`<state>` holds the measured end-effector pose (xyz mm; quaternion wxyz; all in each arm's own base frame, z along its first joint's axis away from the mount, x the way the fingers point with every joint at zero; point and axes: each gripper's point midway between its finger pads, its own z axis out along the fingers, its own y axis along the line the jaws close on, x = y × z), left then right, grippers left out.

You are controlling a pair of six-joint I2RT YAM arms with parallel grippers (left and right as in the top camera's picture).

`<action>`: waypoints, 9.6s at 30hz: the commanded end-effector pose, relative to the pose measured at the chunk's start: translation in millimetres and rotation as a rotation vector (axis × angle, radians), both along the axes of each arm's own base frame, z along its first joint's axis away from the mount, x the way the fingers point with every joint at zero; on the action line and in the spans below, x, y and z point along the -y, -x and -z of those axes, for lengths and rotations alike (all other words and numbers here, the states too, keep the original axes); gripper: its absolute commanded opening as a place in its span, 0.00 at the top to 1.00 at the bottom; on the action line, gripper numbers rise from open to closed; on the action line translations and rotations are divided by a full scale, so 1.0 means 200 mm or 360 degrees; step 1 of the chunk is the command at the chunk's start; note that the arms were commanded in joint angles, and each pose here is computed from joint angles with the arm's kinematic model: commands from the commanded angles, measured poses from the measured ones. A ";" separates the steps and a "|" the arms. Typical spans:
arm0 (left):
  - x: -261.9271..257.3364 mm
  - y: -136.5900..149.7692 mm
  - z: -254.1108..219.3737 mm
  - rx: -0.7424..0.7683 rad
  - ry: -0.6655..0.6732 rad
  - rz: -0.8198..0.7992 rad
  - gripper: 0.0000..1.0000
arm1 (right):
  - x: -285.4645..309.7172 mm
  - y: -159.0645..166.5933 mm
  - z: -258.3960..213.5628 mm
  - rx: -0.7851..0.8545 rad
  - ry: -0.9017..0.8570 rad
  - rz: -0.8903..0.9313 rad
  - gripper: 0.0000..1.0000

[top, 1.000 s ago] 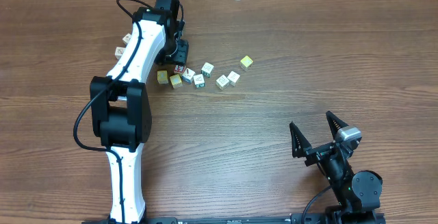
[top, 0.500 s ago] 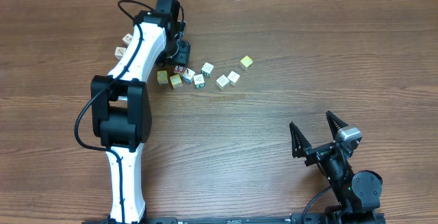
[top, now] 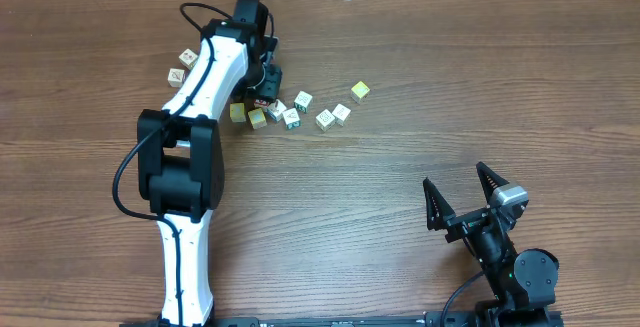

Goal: Form a tower
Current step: 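Lower the left gripper and grasp the red-sided 'L' block, then lift the held block and carry it right toward open table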

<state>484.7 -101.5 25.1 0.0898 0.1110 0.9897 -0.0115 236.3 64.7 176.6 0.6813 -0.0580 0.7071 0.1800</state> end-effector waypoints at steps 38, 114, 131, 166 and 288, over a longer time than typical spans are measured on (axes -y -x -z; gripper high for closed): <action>-0.05 0.08 0.10 -0.0065 -0.0156 -0.0027 0.56 | 0.00 0.00 0.01 0.0006 -0.0004 0.0006 0.00; -0.05 0.04 0.05 -0.0038 -0.0102 -0.0048 0.63 | 0.00 0.00 0.01 0.0006 -0.0004 0.0006 0.00; -0.05 0.02 0.05 -0.0022 -0.0076 -0.0173 0.66 | 0.00 0.00 0.01 0.0006 -0.0004 0.0006 0.00; -0.04 -0.04 -0.14 0.0096 -0.0059 -0.0159 0.85 | 0.00 0.00 0.01 0.0006 -0.0004 0.0006 0.00; 0.48 0.77 0.05 -0.0010 -0.0012 -0.0417 0.72 | 0.00 0.00 0.01 0.0006 -0.0004 0.0006 0.00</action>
